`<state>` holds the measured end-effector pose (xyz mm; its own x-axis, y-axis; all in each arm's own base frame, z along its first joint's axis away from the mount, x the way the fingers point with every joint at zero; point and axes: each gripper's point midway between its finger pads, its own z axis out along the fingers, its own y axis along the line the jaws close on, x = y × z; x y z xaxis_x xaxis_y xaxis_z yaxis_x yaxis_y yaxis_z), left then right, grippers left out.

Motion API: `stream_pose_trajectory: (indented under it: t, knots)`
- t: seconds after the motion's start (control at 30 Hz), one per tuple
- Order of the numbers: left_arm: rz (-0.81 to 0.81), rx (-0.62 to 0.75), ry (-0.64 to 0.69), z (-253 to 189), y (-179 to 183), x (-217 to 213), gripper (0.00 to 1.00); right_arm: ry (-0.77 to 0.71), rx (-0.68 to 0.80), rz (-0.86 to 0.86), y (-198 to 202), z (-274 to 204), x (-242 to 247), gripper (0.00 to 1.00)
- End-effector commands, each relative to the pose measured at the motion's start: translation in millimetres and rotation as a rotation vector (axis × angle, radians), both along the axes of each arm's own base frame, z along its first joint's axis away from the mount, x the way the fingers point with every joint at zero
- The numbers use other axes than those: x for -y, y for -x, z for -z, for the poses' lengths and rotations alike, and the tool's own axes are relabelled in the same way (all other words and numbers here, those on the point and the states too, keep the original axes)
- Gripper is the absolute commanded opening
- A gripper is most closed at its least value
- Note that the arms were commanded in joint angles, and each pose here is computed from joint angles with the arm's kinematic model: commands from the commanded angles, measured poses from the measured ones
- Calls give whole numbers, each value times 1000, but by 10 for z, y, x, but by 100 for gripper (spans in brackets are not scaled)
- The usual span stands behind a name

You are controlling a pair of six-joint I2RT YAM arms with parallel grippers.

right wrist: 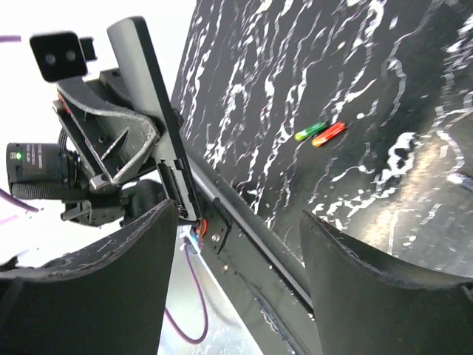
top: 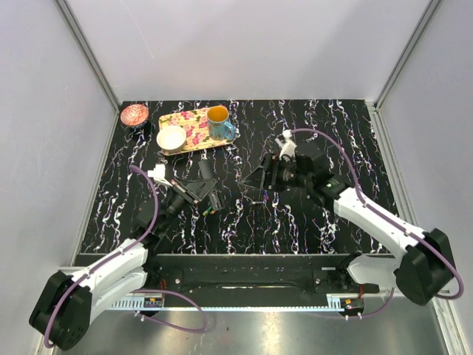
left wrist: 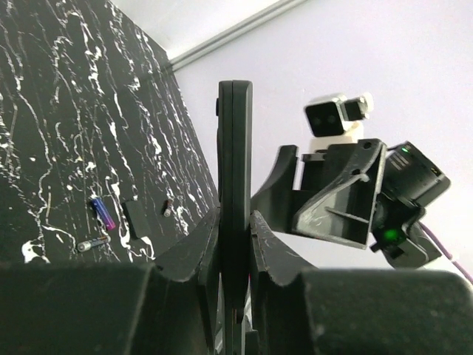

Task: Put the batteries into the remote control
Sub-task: Adjust the remote control.

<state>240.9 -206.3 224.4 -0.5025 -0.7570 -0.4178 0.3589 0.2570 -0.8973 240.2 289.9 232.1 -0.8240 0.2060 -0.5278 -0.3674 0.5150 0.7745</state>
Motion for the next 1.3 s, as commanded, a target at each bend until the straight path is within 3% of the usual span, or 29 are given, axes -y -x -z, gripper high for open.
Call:
stream_pose_trajectory:
  t: [0.0, 0.27, 0.67, 1.13, 1.27]
  knots:
    - [94, 151, 99, -464, 141, 85, 0, -122, 36, -160, 195, -222, -369, 75]
    - [113, 164, 87, -531, 135, 128, 0, -139, 45, -237, 295, -155, -689, 74]
    - [138, 166, 75, -531, 137, 179, 0, -147, 35, -365, 479, -53, -981, 56]
    - [271, 163, 6, -497, 259, 347, 17, -118, 17, -471, 689, 7, -924, 1]
    - [346, 173, -17, -518, 317, 427, 26, -98, 14, -485, 734, 31, -875, 0]
